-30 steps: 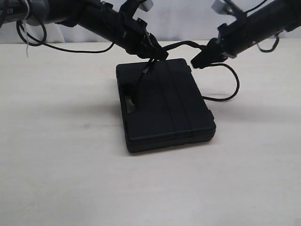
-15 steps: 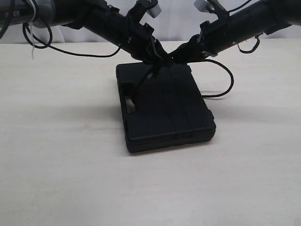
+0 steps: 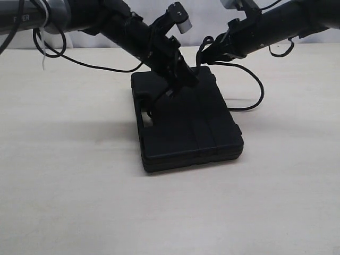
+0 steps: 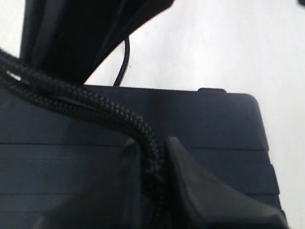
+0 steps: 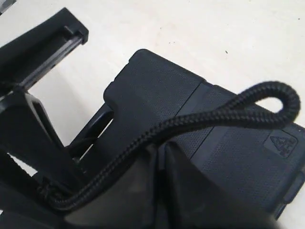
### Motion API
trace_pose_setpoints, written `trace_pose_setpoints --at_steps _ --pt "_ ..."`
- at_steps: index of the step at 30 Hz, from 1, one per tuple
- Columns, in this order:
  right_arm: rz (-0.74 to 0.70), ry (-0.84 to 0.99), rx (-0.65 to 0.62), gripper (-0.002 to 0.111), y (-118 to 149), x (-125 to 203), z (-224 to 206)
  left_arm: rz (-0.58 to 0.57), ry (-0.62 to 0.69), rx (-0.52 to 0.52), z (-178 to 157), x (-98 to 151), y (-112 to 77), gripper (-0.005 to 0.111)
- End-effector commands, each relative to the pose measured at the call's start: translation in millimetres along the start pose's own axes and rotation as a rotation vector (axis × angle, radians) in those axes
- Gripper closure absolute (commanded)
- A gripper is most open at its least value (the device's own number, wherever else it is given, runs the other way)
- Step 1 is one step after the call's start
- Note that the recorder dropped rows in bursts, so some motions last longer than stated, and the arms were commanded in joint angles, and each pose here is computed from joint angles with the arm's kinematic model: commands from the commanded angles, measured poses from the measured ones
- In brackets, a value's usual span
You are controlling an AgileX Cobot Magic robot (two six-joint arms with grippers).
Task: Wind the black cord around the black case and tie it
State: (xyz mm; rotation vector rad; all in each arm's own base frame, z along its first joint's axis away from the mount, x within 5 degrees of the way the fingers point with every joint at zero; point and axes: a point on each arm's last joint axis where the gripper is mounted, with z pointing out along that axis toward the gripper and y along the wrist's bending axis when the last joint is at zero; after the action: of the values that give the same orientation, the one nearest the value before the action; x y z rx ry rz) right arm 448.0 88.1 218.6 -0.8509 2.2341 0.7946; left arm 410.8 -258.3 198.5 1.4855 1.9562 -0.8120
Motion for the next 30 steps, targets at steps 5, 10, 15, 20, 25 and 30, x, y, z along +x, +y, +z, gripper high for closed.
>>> trace_pose_setpoints --at_steps 5,10,15,20,25,30 --pt "0.035 -0.069 -0.021 0.104 0 -6 -8 0.036 0.067 0.031 2 7 -2.4 0.107" --pt "0.040 -0.088 -0.018 0.104 -2 -6 -10 0.027 0.074 0.050 9 12 -1.7 0.107" --pt "0.033 -0.080 -0.015 0.104 -3 -6 -10 0.023 0.071 0.035 11 14 0.7 0.107" --pt "0.020 0.028 -0.006 0.104 -3 4 -9 0.037 0.090 0.031 11 15 1.2 0.107" --pt "0.007 0.170 -0.020 0.104 -2 17 -11 0.040 0.086 0.004 11 15 3.5 0.107" --pt "0.044 0.172 -0.017 0.101 -1 16 -12 0.039 0.090 0.011 11 15 3.0 0.107"
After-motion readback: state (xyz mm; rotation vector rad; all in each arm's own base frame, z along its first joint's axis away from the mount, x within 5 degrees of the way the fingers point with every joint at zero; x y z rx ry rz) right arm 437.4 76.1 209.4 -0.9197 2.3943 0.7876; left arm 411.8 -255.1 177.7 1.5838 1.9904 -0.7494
